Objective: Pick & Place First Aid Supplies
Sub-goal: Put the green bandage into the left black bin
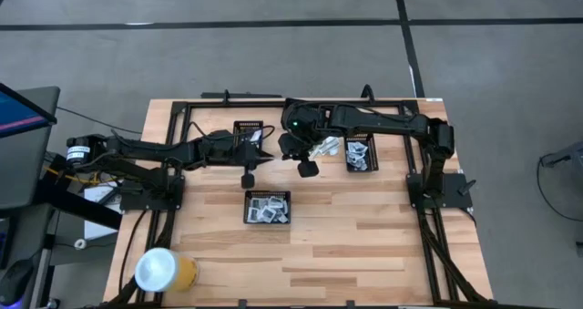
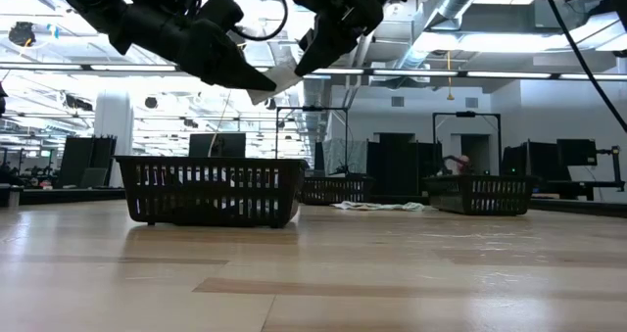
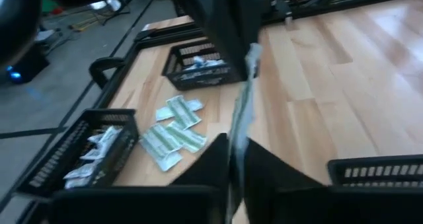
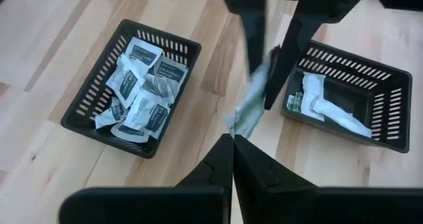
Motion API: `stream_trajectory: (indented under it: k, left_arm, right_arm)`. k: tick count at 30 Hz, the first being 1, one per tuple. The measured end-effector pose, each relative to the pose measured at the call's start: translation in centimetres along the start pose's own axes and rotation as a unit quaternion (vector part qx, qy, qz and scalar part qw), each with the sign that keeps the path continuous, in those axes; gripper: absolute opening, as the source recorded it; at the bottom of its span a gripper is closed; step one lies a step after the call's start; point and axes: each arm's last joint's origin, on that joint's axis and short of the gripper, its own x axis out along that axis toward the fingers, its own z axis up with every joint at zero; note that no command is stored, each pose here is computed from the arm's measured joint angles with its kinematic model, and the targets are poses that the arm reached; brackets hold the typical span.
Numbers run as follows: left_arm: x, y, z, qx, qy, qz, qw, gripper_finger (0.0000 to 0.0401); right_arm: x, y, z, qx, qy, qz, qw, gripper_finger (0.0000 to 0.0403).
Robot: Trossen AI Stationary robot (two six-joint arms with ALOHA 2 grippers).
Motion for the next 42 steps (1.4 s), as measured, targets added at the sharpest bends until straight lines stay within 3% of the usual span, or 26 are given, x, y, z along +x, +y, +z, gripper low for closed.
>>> stream_trajectory:
  k: [2,7,14,19,23,26,29,37,42]
  left_arm:
    - [0.0,0.1,0.0,-0.002,0.004,0.013,1.0,0.001]
    - [0.0,0.4,-0.3,-0.005,0.029,0.068,0.997,0.0008]
    - [-0.2,0.9,-1.2,-0.015,0.083,0.116,0.99,0.0008]
    - [-0.7,1.8,-2.8,-0.105,0.158,0.235,0.953,0.0007]
    - [-1.1,2.6,-4.0,-0.202,0.182,0.276,0.922,0.0012]
    - [-1.4,3.1,-4.7,-0.25,0.195,0.287,0.904,0.0022]
    - [-1.5,3.2,-5.2,-0.273,0.196,0.282,0.898,0.0038]
    - [-1.5,3.0,-5.3,-0.29,0.191,0.27,0.898,0.0099]
    - [-1.4,2.6,-5.1,-0.288,0.19,0.262,0.901,0.0113]
  right_arm:
    - [0.0,0.0,0.0,0.0,0.0,-0.001,1.0,0.0]
    - [-0.1,-0.1,-0.3,-0.002,0.024,-0.021,0.999,0.0019]
    - [0.0,-0.5,-0.7,-0.01,0.053,-0.069,0.996,0.0095]
    - [-0.4,-1.8,-1.4,0.033,0.072,-0.118,0.99,0.0143]
    - [-0.9,-3.1,-2.3,0.079,0.078,-0.129,0.985,0.0166]
    - [-1.3,-3.9,-3.1,0.106,0.089,-0.133,0.981,0.0175]
    - [-1.6,-4.5,-3.6,0.119,0.097,-0.136,0.979,0.018]
    - [-1.9,-5.3,-4.5,0.133,0.109,-0.138,0.975,0.019]
    - [-0.4,-5.1,-6.9,0.147,0.139,-0.126,0.971,0.0185]
